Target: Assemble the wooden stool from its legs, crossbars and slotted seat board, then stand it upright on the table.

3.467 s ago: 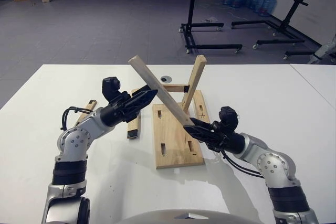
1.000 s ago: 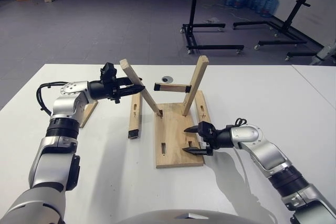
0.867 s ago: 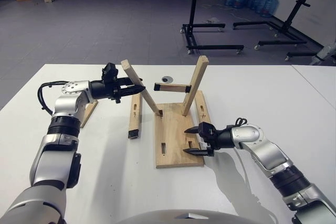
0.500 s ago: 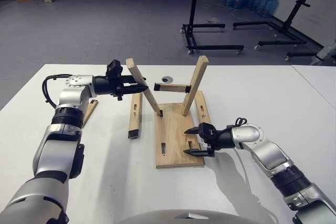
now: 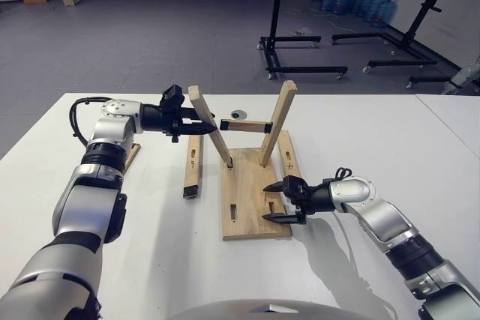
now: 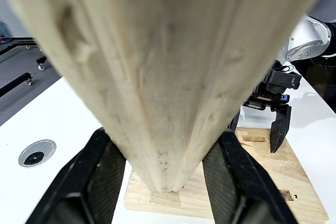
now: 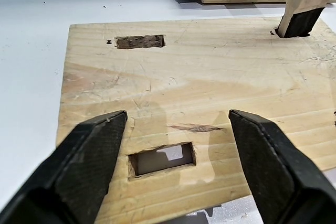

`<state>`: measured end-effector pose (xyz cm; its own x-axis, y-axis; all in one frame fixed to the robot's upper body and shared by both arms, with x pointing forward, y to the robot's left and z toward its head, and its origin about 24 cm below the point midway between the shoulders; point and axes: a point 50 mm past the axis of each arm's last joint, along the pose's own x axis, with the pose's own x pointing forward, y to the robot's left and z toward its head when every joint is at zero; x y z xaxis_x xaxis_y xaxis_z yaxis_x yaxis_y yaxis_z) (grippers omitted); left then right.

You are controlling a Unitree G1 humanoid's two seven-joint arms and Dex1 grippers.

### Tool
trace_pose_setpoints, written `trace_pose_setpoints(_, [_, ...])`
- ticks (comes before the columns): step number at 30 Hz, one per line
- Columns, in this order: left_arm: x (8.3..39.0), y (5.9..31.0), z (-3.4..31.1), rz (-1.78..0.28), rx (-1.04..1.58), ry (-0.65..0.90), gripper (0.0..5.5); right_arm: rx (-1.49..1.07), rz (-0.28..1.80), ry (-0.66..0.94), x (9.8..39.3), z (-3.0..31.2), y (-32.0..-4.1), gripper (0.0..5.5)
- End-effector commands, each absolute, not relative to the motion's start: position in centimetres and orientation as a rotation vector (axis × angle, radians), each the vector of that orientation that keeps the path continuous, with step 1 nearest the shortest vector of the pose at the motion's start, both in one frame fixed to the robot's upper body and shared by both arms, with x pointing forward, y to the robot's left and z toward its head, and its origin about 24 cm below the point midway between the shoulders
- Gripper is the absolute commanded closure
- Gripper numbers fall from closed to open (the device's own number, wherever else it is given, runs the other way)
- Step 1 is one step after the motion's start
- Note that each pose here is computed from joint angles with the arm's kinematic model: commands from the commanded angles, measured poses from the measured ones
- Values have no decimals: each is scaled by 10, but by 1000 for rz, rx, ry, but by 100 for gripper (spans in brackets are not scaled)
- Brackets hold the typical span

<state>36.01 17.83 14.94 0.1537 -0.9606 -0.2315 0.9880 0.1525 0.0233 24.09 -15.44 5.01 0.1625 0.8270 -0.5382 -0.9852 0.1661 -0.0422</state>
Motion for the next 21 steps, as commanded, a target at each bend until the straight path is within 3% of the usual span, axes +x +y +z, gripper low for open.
trace_pose_setpoints(1, [362, 174, 135, -1419, 142, 316, 349, -417, 1380, 637, 223, 22, -160, 193])
trace_pose_setpoints(13, [358, 167, 104, -1425, 101, 543, 349, -417, 1424, 657, 222, 20, -155, 193])
trace_pose_setpoints(21, [366, 154, 98, -1298, 196, 436, 349, -415, 1424, 655, 221, 19, -153, 193])
